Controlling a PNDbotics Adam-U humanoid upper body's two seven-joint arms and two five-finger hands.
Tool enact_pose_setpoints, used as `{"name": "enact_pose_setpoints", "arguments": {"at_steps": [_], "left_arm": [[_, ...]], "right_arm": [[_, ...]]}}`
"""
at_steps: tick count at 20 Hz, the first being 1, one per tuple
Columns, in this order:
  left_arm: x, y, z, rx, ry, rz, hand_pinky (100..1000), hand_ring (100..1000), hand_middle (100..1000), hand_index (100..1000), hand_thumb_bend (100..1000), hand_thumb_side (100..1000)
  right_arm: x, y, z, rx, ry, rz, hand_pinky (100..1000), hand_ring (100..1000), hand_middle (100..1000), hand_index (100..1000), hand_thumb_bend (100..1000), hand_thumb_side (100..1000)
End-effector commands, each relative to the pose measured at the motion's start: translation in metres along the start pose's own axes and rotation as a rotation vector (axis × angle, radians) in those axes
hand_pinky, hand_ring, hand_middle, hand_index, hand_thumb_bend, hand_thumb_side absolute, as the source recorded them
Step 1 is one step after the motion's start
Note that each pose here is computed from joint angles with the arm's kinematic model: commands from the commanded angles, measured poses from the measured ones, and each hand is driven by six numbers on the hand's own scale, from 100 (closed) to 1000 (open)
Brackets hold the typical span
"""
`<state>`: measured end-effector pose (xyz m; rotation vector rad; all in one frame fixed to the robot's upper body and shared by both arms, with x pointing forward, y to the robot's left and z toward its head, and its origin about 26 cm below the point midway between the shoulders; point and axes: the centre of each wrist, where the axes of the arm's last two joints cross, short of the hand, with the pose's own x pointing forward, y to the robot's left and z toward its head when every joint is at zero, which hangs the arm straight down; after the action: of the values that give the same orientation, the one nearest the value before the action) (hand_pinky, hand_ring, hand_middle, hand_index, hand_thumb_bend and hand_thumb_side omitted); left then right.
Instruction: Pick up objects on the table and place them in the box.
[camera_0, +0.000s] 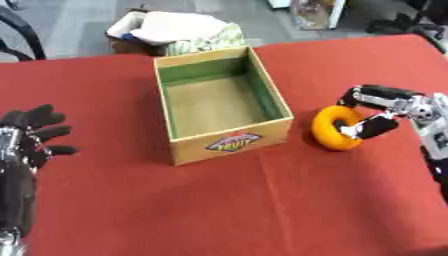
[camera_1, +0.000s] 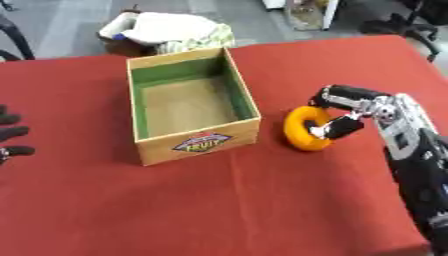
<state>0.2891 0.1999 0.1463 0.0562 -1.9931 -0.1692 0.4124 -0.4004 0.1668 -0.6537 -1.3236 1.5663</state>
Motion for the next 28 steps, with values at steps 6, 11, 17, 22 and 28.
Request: {"name": "enact_pose_setpoints", "arguments": {"at_steps": [6, 11, 17, 22, 28], "left_arm": [[0.004, 0.003, -0.001, -0.003, -0.018, -0.014, 610, 736, 706, 829, 119, 1000], [0.004, 0.003, -0.001, -0.003, -0.018, -0.014, 611, 735, 707, 829, 119, 1000], [0.004, 0.003, -0.001, -0.004, -0.016, -0.013, 611, 734, 707, 830, 119, 1000], [0.004, 0.003, 0.000, -0.006, -0.014, -0.013, 611, 733, 707, 830, 118, 1000], [0.003, 0.002, 0.000, -0.012, -0.012, -0.009, 611, 732, 707, 830, 117, 1000]], "right_arm": [[0.000, -0.021, 0.008, -0.098, -0.047, 0.048, 621, 498, 171, 213, 100, 233], [0.005, -0.035, 0.007, -0.205, -0.112, -0.005, 595, 479, 149, 200, 100, 221], [0.018, -0.063, 0.008, -0.311, -0.189, -0.041, 583, 470, 139, 195, 100, 212], [0.033, -0.088, 0.003, -0.373, -0.236, -0.020, 578, 469, 137, 194, 100, 209], [0.060, -0.115, -0.016, -0.429, -0.309, 0.008, 569, 468, 133, 192, 100, 206]]}}
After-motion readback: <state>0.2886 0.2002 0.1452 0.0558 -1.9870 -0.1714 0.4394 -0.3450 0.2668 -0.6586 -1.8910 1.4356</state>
